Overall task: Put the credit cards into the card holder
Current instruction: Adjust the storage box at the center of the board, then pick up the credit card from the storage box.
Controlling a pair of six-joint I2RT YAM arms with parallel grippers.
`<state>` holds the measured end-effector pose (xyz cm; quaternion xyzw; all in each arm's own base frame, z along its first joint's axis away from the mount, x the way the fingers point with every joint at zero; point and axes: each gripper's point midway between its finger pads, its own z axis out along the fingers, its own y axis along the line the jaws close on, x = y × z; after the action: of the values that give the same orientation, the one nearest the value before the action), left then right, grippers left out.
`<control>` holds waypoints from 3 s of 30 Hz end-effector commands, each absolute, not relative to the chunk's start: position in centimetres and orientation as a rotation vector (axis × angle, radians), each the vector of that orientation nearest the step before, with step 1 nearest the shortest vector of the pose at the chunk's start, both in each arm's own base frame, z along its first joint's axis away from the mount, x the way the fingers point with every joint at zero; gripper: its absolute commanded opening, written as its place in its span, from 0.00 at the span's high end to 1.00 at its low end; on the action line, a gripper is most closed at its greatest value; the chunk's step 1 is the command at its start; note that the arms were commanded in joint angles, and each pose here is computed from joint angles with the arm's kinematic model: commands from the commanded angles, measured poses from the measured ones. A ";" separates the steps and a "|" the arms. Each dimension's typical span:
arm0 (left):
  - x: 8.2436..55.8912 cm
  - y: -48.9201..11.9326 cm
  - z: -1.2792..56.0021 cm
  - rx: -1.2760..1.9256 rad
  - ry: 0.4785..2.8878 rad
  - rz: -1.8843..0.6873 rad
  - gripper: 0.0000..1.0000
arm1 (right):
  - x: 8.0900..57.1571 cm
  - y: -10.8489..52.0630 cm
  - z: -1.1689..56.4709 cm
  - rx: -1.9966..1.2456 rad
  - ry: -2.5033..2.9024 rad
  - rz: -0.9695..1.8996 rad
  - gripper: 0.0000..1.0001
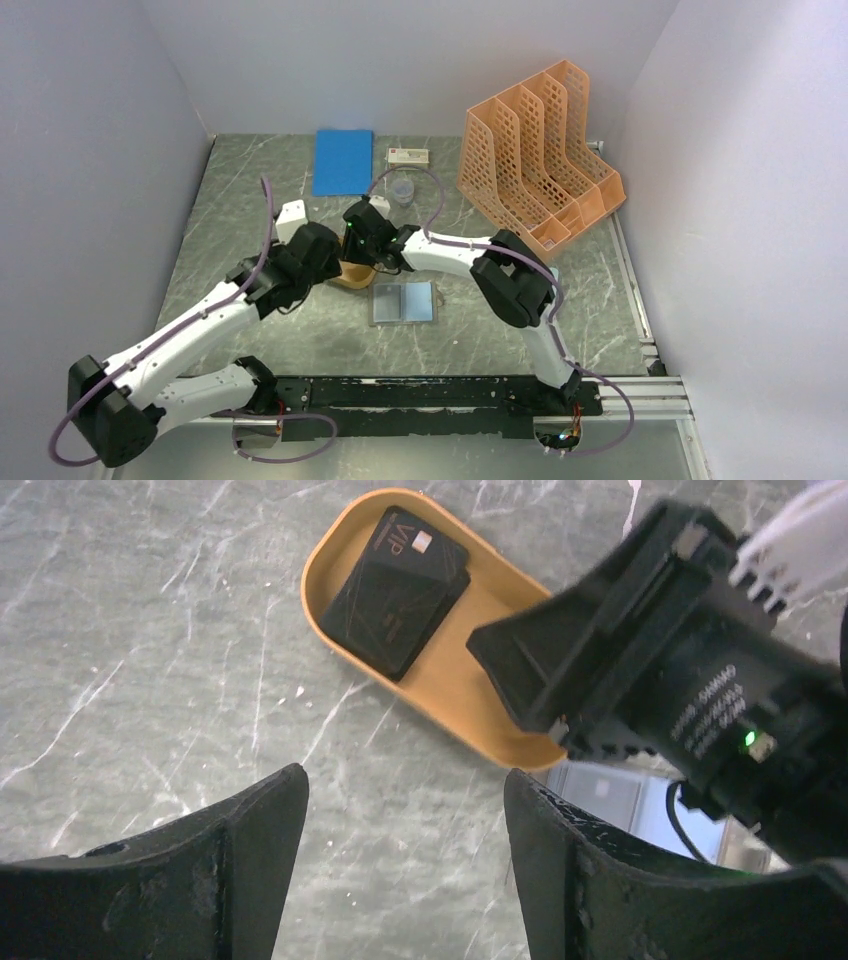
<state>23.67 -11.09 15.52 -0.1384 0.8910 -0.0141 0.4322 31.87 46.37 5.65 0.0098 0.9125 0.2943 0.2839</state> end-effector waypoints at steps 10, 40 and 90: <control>29.3 -11.5 14.0 -0.414 2.291 -0.257 0.26 | 37.0 38.9 2.8 0.002 2.517 0.562 0.63; 36.6 -12.7 9.7 -0.418 2.355 -0.307 0.48 | 36.2 44.1 5.3 -0.102 2.455 0.896 0.31; 36.0 -8.8 3.2 -0.342 2.574 0.111 0.55 | 36.1 42.1 5.0 -0.079 2.464 0.841 0.35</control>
<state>35.36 -8.44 2.80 -0.1360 0.9531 0.0488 0.2658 35.80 41.55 4.64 -0.0227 0.9145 0.3045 0.2654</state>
